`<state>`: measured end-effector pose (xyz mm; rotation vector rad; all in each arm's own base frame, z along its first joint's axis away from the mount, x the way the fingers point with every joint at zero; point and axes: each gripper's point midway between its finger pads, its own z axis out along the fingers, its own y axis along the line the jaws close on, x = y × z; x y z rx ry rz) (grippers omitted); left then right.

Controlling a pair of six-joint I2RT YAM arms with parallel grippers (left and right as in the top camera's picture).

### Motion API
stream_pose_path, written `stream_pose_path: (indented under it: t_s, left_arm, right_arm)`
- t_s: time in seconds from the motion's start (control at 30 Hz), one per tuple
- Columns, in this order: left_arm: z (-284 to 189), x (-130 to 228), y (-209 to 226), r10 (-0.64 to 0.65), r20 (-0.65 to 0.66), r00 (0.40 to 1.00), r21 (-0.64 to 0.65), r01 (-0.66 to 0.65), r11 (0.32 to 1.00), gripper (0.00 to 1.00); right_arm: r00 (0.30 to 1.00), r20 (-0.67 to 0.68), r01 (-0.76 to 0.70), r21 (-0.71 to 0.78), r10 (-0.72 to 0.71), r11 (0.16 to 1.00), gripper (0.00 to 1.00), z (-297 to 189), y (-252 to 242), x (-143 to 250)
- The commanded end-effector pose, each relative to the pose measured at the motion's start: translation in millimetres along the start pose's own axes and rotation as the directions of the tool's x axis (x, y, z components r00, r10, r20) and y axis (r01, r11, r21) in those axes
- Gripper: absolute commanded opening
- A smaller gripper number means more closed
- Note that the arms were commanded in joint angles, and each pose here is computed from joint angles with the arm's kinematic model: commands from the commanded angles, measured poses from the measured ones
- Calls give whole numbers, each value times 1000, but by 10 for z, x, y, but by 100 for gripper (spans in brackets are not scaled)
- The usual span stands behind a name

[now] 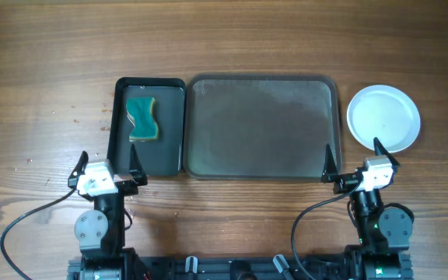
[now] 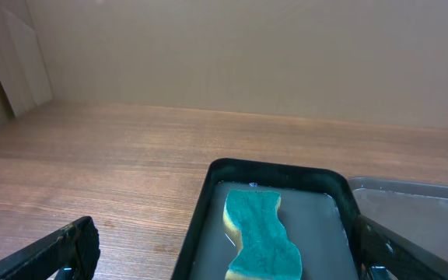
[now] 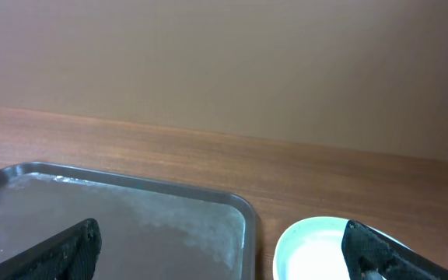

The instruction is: Clean dirty plates on tray and stack at the side

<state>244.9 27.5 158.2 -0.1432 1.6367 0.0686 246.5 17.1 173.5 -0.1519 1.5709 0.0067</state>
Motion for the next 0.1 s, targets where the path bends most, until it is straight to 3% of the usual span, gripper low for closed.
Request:
stream_pose_path:
  t_s: [0.0,0.07]
  left_arm:
    - [-4,-12,42,-11,9,1000,-23,11,1000,100]
    - [-4,-12,42,-11,9,1000,-23,11,1000,100]
  right_arm:
    - [1000,9,13,9,-13,1000,100,-3,-12,-19]
    - [1000,8,13,9,-13,1000,100,-3,-11,-17]
